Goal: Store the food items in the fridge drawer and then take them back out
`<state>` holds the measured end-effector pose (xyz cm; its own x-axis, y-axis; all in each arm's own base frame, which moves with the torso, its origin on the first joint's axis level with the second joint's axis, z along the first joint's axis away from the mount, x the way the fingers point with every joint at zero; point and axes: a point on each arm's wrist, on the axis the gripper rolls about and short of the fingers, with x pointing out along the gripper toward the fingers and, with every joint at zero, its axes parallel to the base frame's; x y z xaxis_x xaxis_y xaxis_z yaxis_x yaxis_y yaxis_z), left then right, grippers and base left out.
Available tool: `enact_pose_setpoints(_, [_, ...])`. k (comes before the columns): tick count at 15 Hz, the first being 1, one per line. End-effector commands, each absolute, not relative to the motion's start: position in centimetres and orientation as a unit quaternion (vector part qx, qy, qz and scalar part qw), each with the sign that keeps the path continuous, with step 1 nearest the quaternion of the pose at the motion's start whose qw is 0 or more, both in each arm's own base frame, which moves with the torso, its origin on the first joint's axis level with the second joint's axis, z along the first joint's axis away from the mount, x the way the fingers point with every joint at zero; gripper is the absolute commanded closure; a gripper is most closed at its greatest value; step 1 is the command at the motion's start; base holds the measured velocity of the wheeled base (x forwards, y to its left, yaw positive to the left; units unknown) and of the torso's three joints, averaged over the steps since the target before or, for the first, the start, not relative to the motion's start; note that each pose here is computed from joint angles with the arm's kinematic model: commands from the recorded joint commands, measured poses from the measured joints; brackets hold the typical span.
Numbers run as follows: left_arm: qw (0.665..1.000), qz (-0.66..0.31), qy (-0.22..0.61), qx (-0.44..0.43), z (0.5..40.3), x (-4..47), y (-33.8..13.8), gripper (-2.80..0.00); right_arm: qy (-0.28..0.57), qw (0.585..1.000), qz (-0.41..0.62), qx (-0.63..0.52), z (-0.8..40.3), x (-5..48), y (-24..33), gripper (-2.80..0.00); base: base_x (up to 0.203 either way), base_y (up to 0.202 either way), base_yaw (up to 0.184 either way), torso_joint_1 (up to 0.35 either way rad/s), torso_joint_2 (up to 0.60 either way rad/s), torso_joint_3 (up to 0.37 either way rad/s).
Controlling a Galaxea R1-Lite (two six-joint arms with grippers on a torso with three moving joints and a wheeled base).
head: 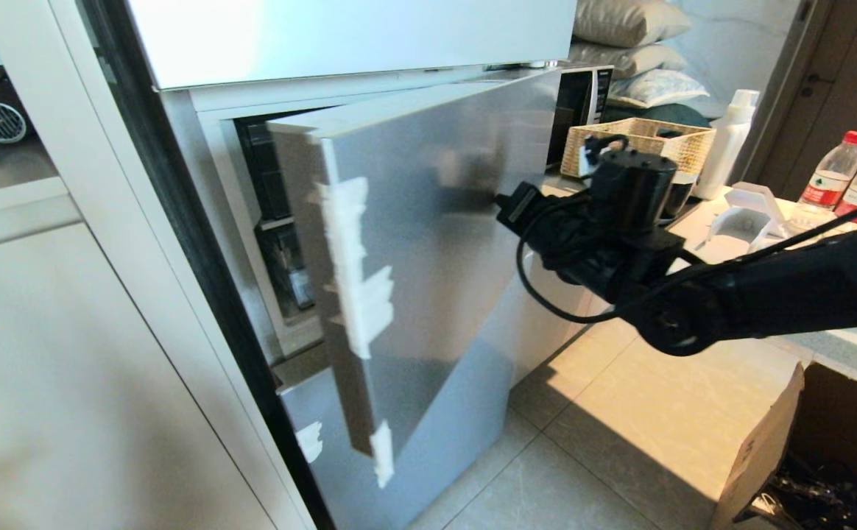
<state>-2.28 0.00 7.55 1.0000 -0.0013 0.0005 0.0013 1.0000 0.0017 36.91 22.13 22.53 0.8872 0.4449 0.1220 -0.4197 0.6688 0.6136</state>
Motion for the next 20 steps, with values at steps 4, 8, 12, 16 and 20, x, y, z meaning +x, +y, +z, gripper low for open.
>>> enact_pose_setpoints(4, [1.000, -0.001, 0.000, 0.001, 7.5, -2.3, 0.0, 0.00, 0.038, 0.908, 0.263, 0.325, 17.7, 40.0, 26.7, 0.00, 0.000, 0.000, 0.000, 0.000, 0.00, 0.000])
enact_pose_setpoints(8, [1.000, 0.000, 0.000, 0.001, 7.6, -2.3, 0.0, 0.00, 0.023, 0.910, 0.266, 0.317, 21.8, 33.4, 22.3, 0.00, 0.000, 0.000, 0.000, 0.000, 0.00, 0.000])
enact_pose_setpoints(12, [1.000, -0.001, 0.000, 0.001, 7.5, -2.3, 0.0, 0.00, 0.012, 0.949, 0.232, 0.213, 22.5, 23.3, 14.9, 0.00, 0.000, 0.000, 0.000, 0.000, 0.00, 0.000])
enact_pose_setpoints(16, [1.000, -0.001, 0.000, 0.001, 7.5, -2.3, 0.0, 0.00, -0.010, 0.984, 0.136, 0.114, 21.7, 14.2, 5.8, 0.00, 0.000, 0.000, 0.000, 0.000, 0.00, 0.000])
enact_pose_setpoints(20, [1.000, -0.001, -0.001, 0.001, 7.6, -2.3, 0.0, 0.00, -0.016, 0.995, 0.081, 0.051, 18.3, 5.5, 1.1, 0.00, 0.000, 0.000, 0.000, 0.000, 0.00, 0.000])
